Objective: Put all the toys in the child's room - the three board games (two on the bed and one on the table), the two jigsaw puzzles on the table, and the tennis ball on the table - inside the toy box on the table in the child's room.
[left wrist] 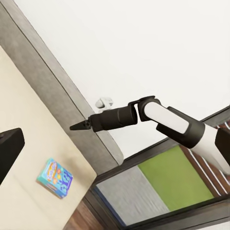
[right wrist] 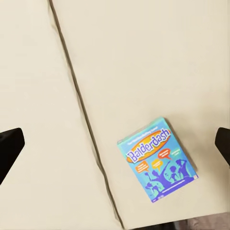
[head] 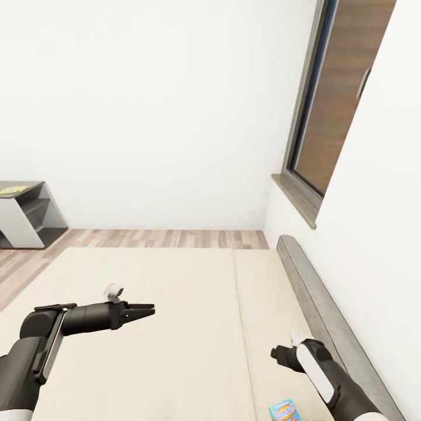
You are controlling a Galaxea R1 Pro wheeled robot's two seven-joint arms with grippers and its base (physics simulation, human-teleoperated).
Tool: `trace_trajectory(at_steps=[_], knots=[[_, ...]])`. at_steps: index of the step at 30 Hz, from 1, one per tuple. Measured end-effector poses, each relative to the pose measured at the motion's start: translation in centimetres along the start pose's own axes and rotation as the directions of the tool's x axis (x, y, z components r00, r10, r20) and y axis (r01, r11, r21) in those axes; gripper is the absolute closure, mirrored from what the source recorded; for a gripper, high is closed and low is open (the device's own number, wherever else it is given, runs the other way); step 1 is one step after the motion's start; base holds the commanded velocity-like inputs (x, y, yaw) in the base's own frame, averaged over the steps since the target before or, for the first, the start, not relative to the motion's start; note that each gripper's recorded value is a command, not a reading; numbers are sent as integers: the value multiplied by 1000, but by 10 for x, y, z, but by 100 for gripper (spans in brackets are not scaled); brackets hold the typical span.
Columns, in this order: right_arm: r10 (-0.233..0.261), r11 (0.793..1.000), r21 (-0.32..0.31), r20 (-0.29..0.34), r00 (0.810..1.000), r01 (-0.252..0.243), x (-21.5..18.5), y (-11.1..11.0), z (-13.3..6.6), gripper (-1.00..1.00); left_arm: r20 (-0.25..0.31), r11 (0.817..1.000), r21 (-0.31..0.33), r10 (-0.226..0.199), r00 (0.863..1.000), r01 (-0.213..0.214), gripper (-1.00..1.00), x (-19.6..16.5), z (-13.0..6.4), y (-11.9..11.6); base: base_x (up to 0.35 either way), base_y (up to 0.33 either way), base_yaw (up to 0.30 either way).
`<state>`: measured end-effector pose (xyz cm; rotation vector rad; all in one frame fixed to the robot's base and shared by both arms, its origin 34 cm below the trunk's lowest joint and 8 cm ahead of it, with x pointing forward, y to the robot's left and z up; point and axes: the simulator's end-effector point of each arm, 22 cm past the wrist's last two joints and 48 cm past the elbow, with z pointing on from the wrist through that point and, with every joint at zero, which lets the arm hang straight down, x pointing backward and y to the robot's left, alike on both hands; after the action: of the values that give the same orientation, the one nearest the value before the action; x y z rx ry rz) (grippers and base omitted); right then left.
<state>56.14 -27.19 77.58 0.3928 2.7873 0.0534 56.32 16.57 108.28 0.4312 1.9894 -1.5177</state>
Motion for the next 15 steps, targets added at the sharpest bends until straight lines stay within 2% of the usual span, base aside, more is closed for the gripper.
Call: trace_trajectory(at_steps=[9,15], knots=[[2,1000,16,-28,1000,-2,10,-8,8,-100,-11,1000,6,-16,1000,16,-100,6,7,4,0,0,0],[-1,1000,13,-34,999,1,8,-5,10,-100,-14,1000,5,-26,1000,26,-100,8,7,8,0,0,0]])
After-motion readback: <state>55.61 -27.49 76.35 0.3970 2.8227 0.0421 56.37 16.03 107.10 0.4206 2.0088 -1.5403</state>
